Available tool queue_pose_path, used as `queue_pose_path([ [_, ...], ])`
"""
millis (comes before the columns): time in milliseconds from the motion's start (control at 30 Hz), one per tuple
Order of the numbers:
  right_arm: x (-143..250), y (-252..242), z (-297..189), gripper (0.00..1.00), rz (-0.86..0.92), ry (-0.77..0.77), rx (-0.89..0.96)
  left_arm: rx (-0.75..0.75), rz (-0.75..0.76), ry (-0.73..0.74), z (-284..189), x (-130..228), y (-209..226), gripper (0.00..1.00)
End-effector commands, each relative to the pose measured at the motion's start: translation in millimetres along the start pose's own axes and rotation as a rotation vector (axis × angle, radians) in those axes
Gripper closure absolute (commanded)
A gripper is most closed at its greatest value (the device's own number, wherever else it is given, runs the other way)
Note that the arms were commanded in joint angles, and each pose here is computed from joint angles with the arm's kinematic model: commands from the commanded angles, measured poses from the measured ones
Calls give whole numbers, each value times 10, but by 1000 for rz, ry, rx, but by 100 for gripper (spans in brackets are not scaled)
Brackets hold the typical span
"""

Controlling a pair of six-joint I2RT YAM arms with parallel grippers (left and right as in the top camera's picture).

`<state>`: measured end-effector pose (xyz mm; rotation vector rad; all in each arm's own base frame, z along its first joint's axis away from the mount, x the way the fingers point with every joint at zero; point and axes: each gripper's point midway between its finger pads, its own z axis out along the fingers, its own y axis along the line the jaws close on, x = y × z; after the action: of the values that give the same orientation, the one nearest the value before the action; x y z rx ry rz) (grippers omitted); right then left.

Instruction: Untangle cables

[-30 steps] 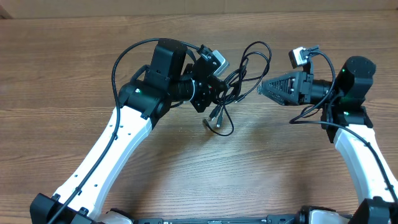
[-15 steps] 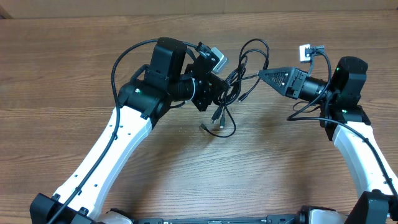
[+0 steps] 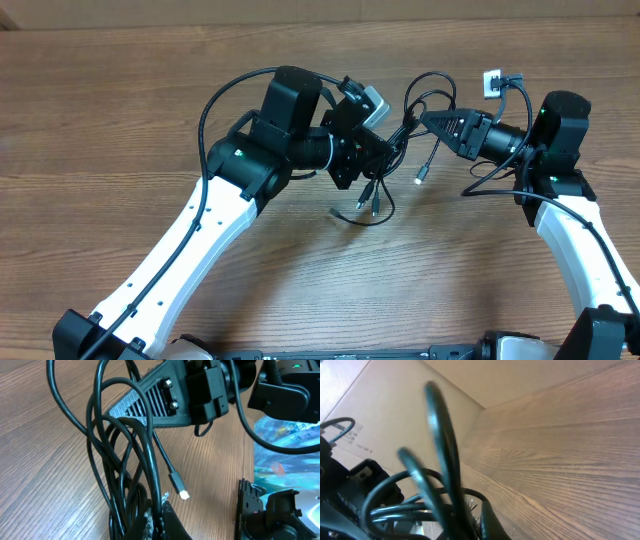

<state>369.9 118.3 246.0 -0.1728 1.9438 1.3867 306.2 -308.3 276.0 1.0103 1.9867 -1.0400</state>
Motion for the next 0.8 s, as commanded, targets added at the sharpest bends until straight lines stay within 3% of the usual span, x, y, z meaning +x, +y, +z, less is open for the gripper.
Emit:
queue_pose_path([
  [0, -30, 65, -6, 96, -24, 7, -25, -65, -45, -5, -10, -10, 107, 96],
  [467, 225, 729, -177, 96, 10, 230, -373, -359, -124, 37, -123, 135, 600, 96],
  [767, 33, 1208, -320, 96, -42, 230, -374, -473, -176, 148, -225, 437, 745, 96],
])
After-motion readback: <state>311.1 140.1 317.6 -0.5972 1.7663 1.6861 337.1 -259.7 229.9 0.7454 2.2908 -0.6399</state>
